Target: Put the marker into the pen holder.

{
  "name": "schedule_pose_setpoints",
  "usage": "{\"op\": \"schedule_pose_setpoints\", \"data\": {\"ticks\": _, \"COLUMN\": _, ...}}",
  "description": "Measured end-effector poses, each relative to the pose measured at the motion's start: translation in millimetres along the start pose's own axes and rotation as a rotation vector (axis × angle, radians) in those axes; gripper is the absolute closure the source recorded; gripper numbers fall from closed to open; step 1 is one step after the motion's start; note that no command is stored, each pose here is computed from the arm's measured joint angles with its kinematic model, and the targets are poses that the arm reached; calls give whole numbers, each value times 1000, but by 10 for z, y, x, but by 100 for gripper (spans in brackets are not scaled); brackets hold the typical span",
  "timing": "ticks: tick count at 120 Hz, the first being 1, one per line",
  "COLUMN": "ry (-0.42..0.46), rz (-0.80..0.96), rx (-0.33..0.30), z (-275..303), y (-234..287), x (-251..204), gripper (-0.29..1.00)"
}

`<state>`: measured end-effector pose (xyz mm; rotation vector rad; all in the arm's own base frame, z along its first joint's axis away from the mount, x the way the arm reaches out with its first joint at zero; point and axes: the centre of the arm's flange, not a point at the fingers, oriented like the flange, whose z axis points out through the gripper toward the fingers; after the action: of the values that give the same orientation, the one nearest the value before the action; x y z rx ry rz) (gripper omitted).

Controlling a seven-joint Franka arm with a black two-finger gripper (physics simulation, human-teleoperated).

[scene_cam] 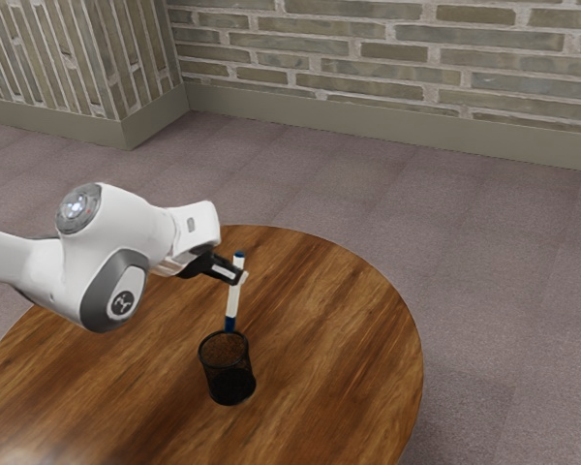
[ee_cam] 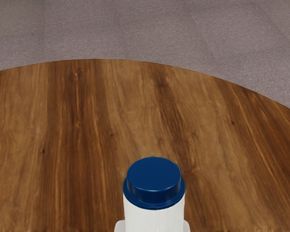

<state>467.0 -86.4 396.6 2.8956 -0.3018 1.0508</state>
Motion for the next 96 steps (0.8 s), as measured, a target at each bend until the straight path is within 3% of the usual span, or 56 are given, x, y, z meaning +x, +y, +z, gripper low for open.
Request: {"op": "schedule_pose_setpoints", "data": {"ticks": 96, "ry": 25, "rz": 63, "rx": 0, "z": -469, "y": 280, "x": -329, "gripper": 73}}
